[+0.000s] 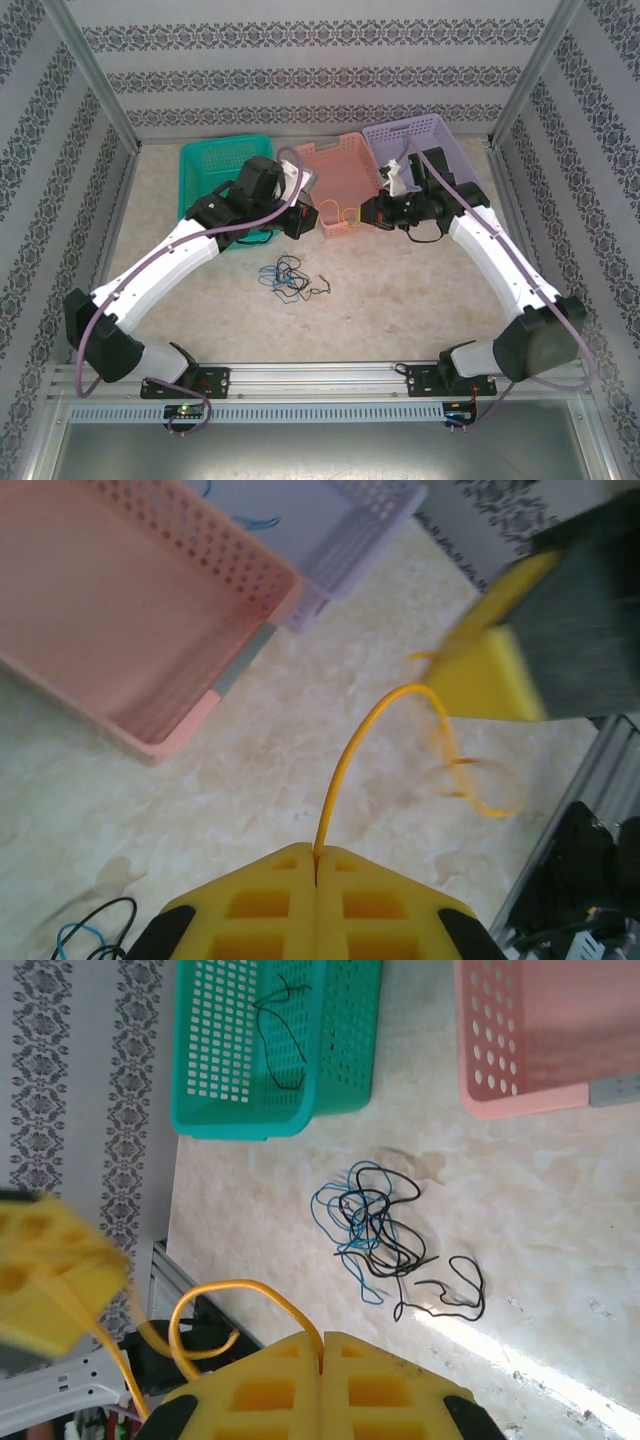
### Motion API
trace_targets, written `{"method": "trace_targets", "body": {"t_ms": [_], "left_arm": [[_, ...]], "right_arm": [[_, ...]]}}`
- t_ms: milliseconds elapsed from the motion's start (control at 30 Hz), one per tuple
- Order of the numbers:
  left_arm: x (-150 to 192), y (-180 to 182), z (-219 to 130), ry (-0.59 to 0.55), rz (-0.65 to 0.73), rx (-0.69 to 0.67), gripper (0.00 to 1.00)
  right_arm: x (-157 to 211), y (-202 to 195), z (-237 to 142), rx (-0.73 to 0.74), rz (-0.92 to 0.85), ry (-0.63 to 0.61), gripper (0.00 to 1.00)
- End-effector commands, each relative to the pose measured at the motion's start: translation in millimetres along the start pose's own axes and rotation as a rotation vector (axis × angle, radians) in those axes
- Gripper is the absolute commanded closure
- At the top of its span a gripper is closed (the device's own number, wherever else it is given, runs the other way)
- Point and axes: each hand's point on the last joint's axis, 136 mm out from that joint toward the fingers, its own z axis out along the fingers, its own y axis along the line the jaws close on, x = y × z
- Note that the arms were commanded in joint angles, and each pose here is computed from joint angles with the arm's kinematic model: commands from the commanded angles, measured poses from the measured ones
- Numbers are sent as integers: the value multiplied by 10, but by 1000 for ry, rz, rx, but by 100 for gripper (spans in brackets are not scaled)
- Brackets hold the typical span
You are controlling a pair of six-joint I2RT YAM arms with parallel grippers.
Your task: Untangle the cables
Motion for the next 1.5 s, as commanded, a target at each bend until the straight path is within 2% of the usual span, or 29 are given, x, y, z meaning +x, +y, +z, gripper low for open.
{"method": "trace_targets", "body": {"t_ms": [0, 100, 267, 567, 700, 800, 967, 1133, 1233, 1467], "left_arm": [[-43, -124, -30, -27, 85, 47, 100], [-103, -86, 16, -40, 84, 27, 100], [-412, -108, 1, -110, 107, 10, 100], [-800, -248, -181, -179, 173, 18, 100], [-891, -215, -224, -174, 228, -28, 100], [-871, -33, -196, -118, 296, -135, 100], [-912, 495, -245, -93, 369, -426, 100], [-1069, 735, -300, -133, 422, -592, 100], [-1142, 885, -361, -137, 458, -698, 100], [-1230, 1259, -628, -158, 421, -871, 100]], "right_arm": [[23, 161, 34, -69, 0, 56, 100], [105, 279, 148, -122, -7, 114, 100], [333, 359, 366, -160, -19, 223, 100], [548, 134, 574, -147, 12, 292, 100], [603, 22, 604, -121, 27, 300, 100], [590, -160, 578, -49, 57, 280, 100], [520, -418, 449, 18, 152, 225, 100], [612, -370, 436, 19, 171, 257, 100], [679, -491, 383, 102, 188, 263, 100], [625, -855, 148, 213, 291, 151, 100]]}}
